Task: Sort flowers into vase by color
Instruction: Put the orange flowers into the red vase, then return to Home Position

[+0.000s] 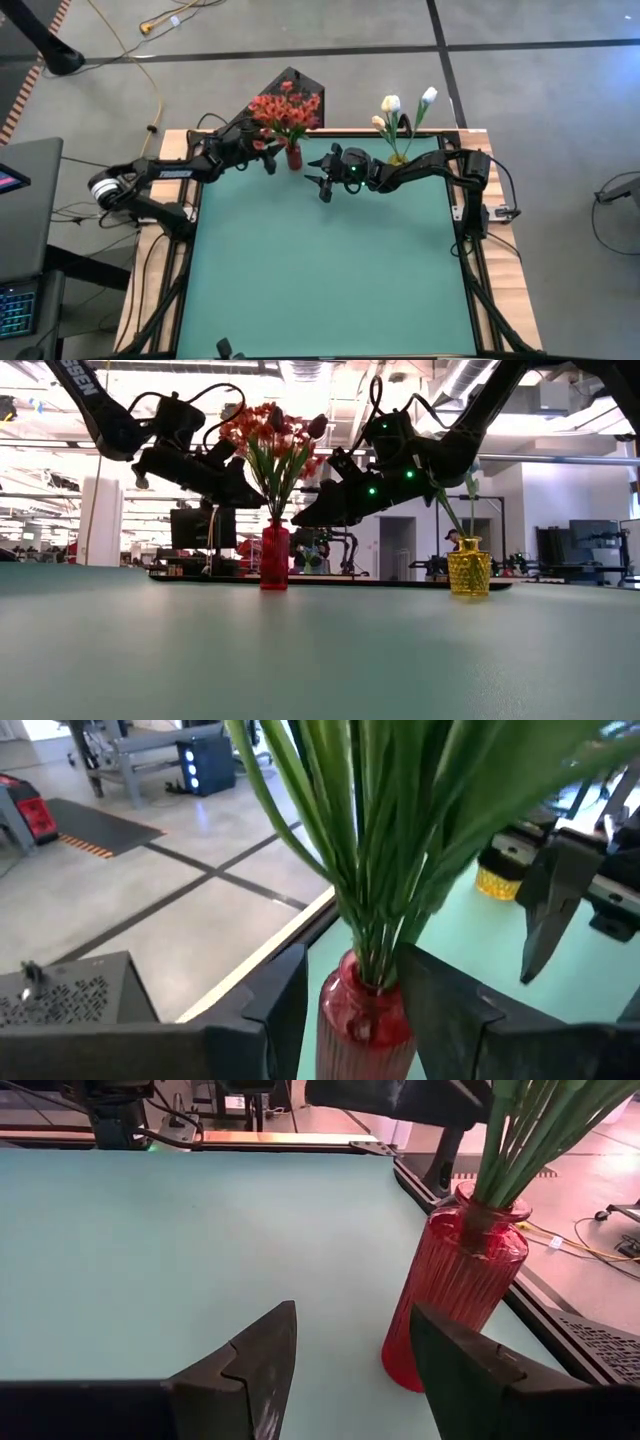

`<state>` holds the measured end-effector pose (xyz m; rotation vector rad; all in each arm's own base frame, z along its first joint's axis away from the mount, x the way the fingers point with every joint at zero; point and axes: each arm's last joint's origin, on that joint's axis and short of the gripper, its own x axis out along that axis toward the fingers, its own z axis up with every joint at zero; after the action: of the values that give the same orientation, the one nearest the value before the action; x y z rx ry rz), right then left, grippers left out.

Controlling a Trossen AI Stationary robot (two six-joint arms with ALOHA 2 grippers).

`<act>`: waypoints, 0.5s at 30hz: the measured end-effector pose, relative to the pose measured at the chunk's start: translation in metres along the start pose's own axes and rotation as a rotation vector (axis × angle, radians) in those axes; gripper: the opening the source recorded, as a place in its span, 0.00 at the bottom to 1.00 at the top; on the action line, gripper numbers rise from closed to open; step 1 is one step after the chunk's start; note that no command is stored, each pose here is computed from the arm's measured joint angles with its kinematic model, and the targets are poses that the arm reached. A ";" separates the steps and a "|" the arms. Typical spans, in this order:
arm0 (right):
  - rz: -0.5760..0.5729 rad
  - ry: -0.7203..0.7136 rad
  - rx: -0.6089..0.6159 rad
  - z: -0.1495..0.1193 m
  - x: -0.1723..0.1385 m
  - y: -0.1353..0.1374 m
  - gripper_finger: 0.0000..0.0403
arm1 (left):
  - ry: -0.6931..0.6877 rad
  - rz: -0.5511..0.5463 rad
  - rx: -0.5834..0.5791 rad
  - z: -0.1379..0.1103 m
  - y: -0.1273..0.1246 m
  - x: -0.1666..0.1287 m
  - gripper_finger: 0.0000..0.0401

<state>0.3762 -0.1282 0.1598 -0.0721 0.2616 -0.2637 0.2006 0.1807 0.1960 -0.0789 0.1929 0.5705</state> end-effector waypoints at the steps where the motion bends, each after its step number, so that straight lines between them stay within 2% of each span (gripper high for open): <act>1: 0.000 0.000 0.000 0.000 0.000 0.000 0.55 | 0.010 0.000 0.003 0.000 0.000 -0.001 0.35; 10: 0.000 0.001 0.000 0.000 0.000 0.000 0.55 | 0.154 0.004 0.033 -0.004 -0.002 -0.014 0.35; 15: 0.001 0.003 -0.001 0.000 0.000 0.000 0.55 | 0.229 0.101 0.068 0.002 -0.003 -0.034 0.35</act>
<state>0.3762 -0.1280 0.1596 -0.0724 0.2643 -0.2630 0.1747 0.1609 0.2051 -0.0693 0.4410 0.6553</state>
